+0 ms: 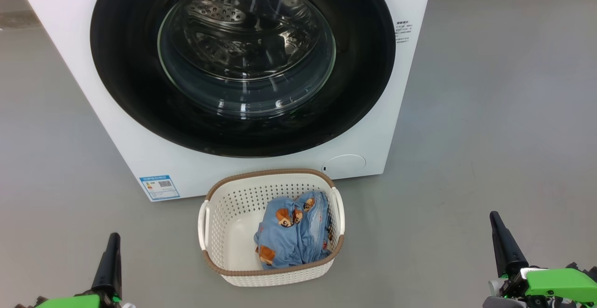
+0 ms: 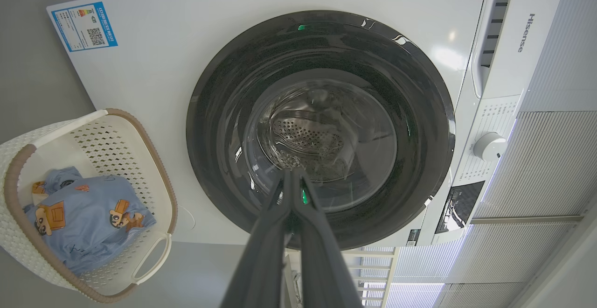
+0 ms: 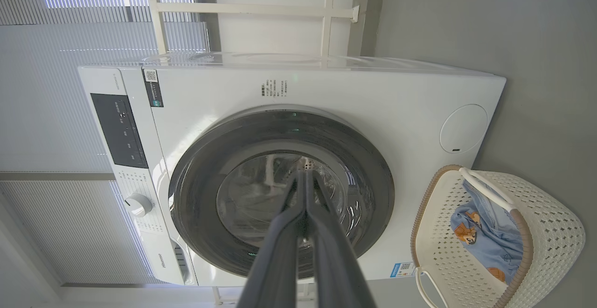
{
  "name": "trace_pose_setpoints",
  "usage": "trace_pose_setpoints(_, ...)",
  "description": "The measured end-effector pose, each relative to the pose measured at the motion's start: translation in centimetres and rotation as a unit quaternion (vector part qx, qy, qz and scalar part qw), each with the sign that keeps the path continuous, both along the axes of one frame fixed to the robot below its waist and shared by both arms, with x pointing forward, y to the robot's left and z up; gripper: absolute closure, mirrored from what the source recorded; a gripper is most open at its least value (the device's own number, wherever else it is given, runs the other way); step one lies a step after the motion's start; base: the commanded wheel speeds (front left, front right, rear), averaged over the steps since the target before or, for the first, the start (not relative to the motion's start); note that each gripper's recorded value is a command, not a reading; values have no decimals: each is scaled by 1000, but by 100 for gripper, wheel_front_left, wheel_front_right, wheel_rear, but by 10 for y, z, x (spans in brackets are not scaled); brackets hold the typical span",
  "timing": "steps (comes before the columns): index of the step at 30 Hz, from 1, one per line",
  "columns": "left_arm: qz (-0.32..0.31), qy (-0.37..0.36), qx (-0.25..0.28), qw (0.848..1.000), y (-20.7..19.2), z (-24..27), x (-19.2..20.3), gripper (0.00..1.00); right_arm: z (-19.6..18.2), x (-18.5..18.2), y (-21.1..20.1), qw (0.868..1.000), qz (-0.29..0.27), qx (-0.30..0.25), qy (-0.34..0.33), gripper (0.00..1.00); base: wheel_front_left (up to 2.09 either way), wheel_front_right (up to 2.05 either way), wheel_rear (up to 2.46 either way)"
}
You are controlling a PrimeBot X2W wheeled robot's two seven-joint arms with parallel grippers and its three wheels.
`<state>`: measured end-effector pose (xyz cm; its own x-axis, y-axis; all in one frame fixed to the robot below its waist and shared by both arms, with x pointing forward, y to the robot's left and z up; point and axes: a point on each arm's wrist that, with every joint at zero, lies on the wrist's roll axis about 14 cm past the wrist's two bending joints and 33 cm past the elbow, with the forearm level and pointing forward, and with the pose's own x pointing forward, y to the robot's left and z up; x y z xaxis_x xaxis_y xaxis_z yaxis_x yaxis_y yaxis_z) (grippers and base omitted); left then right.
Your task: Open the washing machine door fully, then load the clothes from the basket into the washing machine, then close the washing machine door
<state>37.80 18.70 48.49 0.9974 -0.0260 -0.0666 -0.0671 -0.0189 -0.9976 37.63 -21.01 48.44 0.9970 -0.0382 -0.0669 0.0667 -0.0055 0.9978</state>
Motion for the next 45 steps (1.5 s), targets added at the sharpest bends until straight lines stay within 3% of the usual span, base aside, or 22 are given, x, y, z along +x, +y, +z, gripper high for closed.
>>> trace_pose_setpoints(45, 0, 0, 0, 1000, 0, 0, 0, 100, 0, 0, 0, 1000, 0, 0, 0, 100, 0, 0, 0)
